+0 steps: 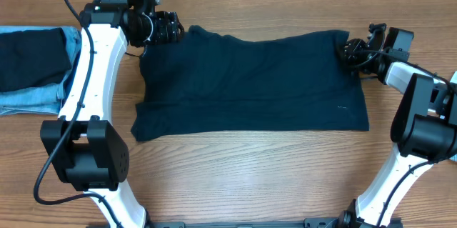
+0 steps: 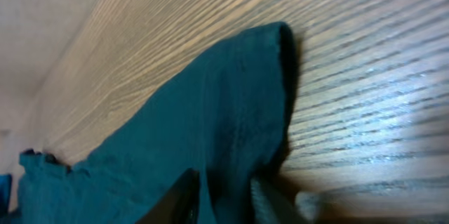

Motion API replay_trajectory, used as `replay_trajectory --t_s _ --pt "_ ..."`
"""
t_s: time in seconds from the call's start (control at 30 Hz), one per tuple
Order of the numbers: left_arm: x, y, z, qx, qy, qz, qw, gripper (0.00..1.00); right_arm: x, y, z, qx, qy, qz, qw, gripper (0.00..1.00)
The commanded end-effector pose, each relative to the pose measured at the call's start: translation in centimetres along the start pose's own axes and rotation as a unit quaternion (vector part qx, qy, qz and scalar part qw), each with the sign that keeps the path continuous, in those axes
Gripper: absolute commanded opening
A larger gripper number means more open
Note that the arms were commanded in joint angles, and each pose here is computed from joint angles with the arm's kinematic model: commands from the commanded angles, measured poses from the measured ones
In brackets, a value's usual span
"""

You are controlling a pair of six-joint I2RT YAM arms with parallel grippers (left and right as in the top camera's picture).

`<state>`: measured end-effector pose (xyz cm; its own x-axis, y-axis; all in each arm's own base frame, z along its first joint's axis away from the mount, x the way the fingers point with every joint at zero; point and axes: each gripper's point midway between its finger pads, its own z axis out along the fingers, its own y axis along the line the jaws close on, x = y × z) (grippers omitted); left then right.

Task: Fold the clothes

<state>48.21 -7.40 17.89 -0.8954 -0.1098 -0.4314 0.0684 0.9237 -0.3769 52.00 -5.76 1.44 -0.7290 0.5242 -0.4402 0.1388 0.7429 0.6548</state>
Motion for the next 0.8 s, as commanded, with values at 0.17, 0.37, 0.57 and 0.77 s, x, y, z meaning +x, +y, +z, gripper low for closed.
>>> replay_trajectory --t_s 0.17,0.37,0.57,0.77 --pt "-0.5 -0.5 -0.2 -0.001 -0.006 0.011 1.0 0.78 -3.5 2.8 -4.5 -0.006 -0.033 -0.017 0.999 0.04" --pt "-0.5 -0.5 -0.2 -0.001 -0.006 0.015 1.0 0.79 -4.2 5.8 -8.0 -0.005 -0.039 -0.03 0.999 0.04" --pt "-0.5 -0.5 -0.2 -0.001 -0.006 0.015 1.0 0.79 -2.9 6.2 -9.4 0.011 -0.014 -0.033 0.999 0.04" --pt "-0.5 -0.5 -0.2 -0.001 -0.006 0.015 1.0 0.8 -1.6 4.9 -9.4 0.043 0.008 -0.016 0.999 0.04"
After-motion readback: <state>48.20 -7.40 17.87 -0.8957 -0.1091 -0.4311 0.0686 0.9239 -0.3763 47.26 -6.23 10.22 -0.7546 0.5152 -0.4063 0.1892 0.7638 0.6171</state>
